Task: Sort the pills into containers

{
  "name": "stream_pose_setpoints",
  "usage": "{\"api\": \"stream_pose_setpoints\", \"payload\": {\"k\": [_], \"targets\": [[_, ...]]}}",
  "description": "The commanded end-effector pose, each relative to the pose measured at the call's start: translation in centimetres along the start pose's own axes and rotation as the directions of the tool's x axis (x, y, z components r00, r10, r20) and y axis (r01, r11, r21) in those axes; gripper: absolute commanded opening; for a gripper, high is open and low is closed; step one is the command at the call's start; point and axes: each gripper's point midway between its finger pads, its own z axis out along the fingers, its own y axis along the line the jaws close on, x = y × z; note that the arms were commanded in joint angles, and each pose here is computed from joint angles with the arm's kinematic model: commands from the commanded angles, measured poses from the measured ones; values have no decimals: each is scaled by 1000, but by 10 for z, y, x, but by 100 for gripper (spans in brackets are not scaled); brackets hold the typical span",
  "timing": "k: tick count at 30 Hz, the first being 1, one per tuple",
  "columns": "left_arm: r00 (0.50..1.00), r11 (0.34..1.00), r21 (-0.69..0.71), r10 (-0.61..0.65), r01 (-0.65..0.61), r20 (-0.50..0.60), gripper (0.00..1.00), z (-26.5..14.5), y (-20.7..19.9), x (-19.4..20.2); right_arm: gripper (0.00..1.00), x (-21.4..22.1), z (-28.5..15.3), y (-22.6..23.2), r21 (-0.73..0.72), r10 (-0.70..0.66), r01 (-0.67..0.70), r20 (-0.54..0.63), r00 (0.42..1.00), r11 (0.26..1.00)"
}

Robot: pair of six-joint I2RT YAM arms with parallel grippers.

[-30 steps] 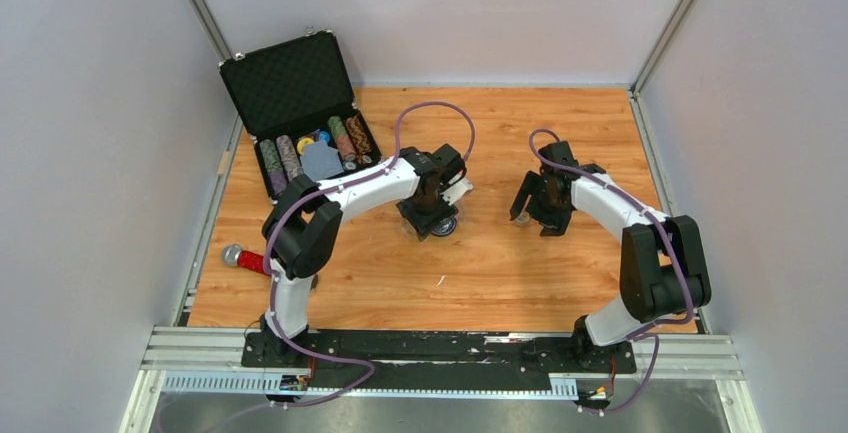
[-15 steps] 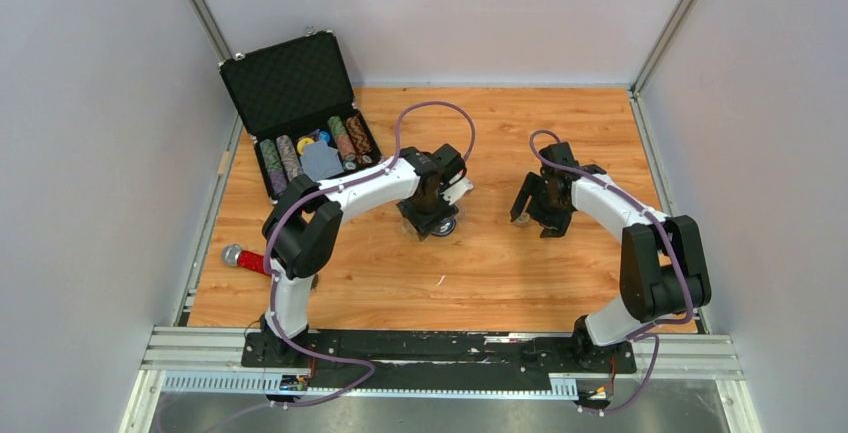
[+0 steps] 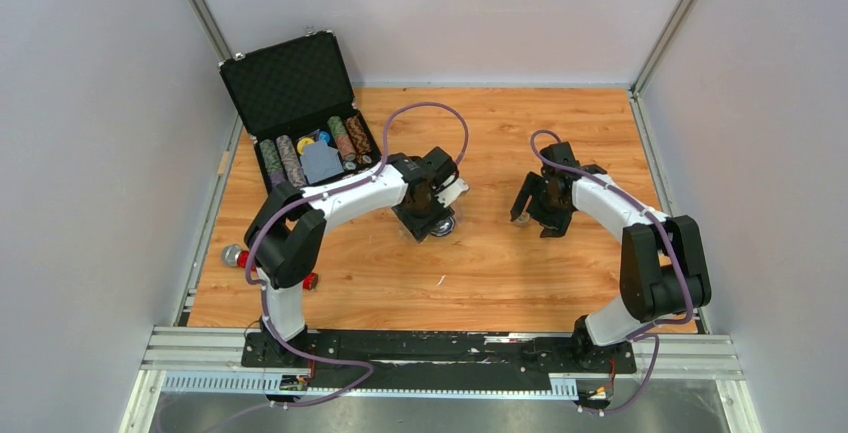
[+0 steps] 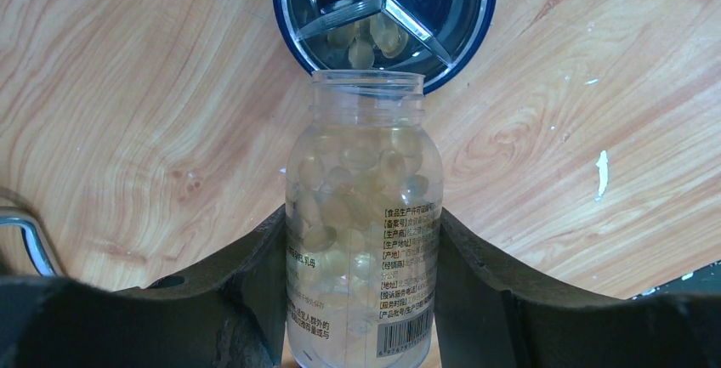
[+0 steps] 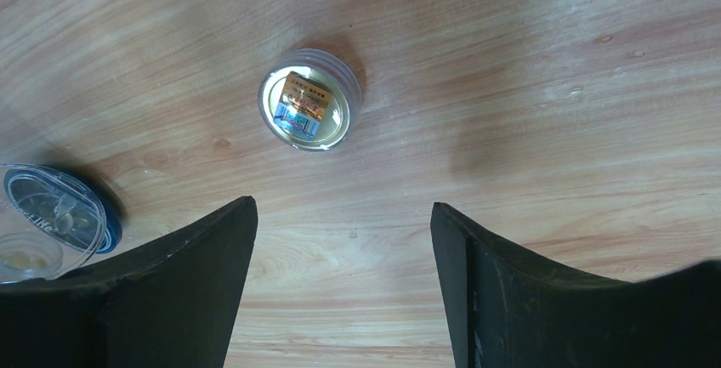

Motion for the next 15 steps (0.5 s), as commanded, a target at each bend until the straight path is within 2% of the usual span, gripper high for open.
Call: {"api": "stream_pose_setpoints", "payload": {"k": [1, 10, 15], "targets": [[992, 1000, -2, -5, 5, 122, 0, -23, -3, -19, 76, -14, -6, 11, -45, 15, -13, 44, 999, 999], [985, 1000, -21, -11, 15, 174, 0, -29, 0, -16, 76, -16, -7, 14, -63, 0, 2, 38, 999, 998], [969, 999, -35, -15, 25, 248, 0, -40, 2, -23, 76, -16, -9, 19, -85, -16, 18, 32, 999, 996]]}}
